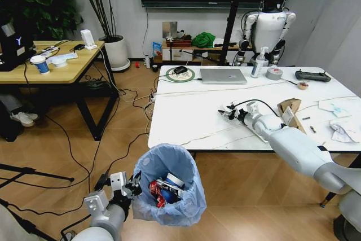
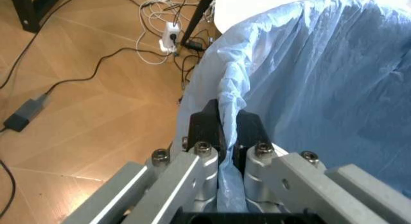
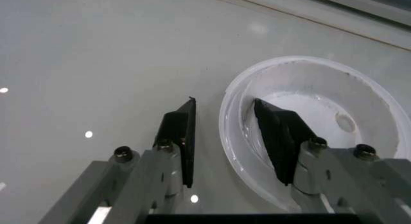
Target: Pick up the trash bin and place the trash from the table into it.
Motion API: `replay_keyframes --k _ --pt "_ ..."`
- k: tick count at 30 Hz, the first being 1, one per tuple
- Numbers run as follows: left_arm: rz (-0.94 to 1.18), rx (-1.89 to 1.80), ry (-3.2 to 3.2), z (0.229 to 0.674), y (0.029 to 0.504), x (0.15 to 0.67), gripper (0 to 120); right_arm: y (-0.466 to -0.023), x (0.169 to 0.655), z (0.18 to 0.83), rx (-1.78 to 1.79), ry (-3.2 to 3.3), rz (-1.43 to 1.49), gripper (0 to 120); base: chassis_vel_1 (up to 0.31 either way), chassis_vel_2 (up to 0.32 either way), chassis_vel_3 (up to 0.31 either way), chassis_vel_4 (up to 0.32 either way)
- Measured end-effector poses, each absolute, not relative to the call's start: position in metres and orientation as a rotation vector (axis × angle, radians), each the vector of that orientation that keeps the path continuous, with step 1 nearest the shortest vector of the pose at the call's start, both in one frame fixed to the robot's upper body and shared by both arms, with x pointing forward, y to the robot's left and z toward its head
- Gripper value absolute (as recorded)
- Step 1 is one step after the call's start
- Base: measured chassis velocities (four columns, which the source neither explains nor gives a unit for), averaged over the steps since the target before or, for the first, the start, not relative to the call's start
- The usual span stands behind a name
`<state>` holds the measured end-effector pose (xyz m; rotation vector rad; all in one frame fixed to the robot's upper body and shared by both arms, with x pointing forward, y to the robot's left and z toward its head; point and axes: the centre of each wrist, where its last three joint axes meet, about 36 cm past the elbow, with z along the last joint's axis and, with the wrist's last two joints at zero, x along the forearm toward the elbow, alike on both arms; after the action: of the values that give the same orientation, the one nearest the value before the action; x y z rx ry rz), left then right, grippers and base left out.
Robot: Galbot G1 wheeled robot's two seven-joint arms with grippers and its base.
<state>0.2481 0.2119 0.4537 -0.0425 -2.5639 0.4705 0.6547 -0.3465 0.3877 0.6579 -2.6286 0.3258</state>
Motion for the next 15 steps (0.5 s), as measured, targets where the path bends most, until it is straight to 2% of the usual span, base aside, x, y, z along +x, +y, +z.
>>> replay_keyframes --k 6,10,15 --pt "0.474 -0.041 -2.56 0.452 0.2111 0.2485 0 -0.3489 0.6553 0.3905 0.66 -2.629 0.34 8 0.0 0.0 0.0 0.0" --pt "0.474 -0.042 -2.561 0.452 0.2109 0.249 0 -0.3498 0.655 0.3919 0.664 -2.629 0.346 0 0.0 0.0 0.0 0.0" --pt "0.479 -0.048 -2.553 0.4503 0.209 0.2484 0 -0.3487 0.6538 0.3943 0.681 -2.637 0.344 0 0.0 0.0 0.0 0.0"
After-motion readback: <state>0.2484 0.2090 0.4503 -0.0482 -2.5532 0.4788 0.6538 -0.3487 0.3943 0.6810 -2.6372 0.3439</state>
